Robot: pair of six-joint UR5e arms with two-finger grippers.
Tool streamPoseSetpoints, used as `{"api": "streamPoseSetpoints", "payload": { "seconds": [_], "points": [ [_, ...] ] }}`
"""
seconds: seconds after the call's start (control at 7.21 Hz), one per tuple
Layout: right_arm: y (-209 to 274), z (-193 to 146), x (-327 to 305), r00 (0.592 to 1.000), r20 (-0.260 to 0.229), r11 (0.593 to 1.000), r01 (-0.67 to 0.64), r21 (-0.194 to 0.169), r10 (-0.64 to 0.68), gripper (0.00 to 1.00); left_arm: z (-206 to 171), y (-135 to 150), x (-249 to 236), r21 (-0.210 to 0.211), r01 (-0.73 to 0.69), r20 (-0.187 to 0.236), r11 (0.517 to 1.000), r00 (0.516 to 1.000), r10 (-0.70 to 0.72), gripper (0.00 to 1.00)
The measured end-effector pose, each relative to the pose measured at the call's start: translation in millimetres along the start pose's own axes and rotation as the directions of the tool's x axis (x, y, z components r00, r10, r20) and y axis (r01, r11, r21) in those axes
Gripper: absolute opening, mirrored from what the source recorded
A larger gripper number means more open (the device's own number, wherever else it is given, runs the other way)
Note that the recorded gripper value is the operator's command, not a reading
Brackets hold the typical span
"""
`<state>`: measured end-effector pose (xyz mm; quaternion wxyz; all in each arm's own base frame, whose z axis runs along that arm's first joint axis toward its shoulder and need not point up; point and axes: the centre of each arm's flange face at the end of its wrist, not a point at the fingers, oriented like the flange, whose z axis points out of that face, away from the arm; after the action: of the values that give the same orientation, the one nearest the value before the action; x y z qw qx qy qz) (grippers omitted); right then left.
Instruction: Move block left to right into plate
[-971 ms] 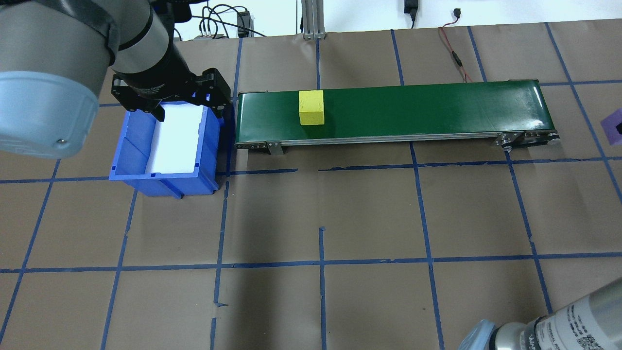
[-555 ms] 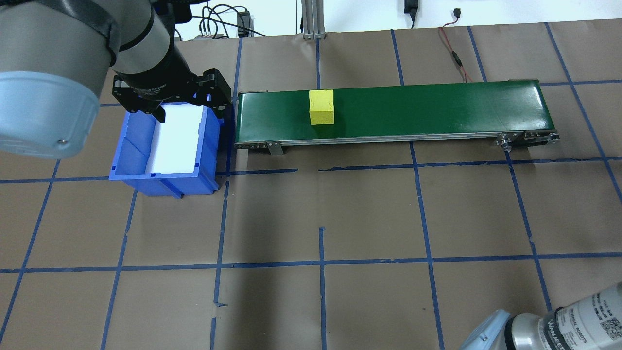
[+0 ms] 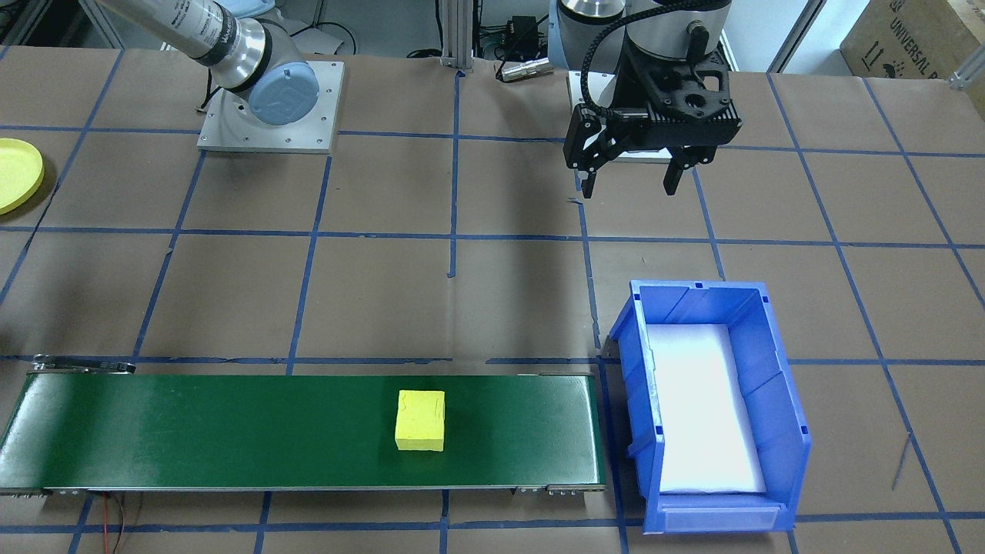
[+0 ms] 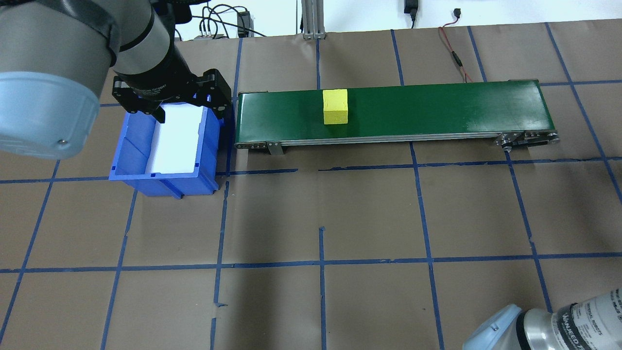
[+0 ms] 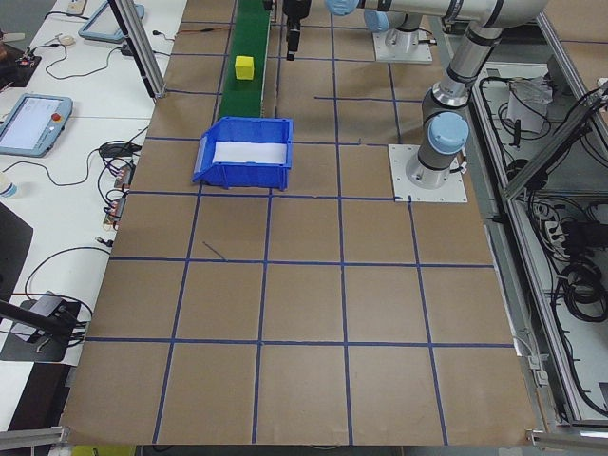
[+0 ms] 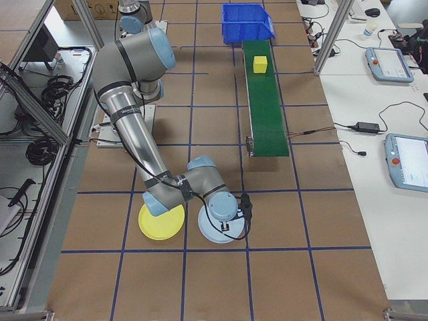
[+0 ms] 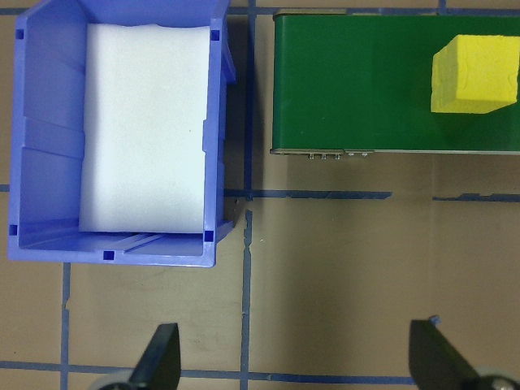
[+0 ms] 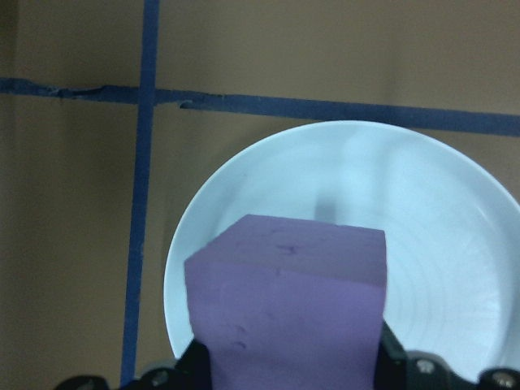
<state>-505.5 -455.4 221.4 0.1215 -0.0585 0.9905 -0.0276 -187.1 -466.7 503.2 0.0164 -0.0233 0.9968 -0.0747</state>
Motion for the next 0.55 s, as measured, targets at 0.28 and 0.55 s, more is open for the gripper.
{"api": "streamPoseSetpoints", "payload": {
  "seconds": [0.28, 0.55],
  "points": [
    [1.7, 1.8, 1.3, 1.000, -0.017, 1.000, 0.001, 0.003, -0.001, 1.00, 0.2, 0.0, 0.0, 0.000, 0.001, 0.000, 1.000, 1.000, -0.001, 1.00],
    [1.9, -2.7, 0.2, 1.000, -0.029, 1.000, 0.001, 0.006, 0.000, 1.00, 2.4, -0.4, 0.0, -0.001, 0.003, 0.001, 1.000, 1.000, -0.003, 1.00]
  ]
}}
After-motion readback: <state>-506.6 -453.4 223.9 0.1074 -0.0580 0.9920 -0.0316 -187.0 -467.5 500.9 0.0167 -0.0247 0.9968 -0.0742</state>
